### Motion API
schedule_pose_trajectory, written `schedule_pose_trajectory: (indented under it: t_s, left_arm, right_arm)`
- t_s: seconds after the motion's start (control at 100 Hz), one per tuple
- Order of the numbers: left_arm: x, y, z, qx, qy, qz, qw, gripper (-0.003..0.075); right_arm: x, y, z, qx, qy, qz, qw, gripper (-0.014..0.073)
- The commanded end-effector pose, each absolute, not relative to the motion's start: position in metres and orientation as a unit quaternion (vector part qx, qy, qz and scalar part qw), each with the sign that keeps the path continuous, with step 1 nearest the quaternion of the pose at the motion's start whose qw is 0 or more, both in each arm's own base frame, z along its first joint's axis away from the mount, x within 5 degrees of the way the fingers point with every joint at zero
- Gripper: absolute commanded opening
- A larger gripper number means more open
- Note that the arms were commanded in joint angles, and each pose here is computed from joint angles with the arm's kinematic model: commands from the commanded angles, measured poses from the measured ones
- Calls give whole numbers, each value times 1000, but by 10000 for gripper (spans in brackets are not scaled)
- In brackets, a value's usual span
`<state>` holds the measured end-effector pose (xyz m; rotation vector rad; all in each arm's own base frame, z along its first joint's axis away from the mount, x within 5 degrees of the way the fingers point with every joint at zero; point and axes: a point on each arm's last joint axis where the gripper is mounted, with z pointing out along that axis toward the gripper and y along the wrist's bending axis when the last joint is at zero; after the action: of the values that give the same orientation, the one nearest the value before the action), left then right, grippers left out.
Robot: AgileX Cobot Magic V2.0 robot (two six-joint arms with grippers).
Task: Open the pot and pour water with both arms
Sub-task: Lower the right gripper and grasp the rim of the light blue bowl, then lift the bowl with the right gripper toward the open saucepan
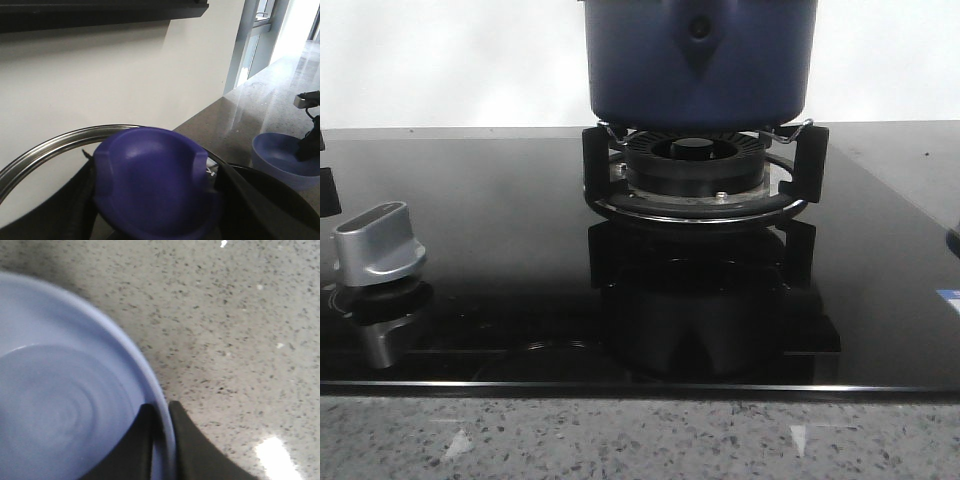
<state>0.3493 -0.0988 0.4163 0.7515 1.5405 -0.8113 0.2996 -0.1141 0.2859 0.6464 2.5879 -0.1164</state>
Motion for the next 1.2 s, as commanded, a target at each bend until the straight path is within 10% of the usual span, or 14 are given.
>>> schedule_pose_trajectory:
  t_s: [0.0, 0.43, 1.19]
  left_arm:
    - [331, -97, 454, 307, 617, -366, 625, 117]
    - [333, -95, 454, 296, 622, -356, 632, 117]
    - [335, -94, 454, 288, 625, -348, 636, 117]
  right_arm:
    - [300, -117, 305, 225, 932, -56, 278, -74]
    - [291, -105, 327, 220, 931, -46, 289, -74]
    - [323, -14, 460, 82, 918, 29, 386, -63]
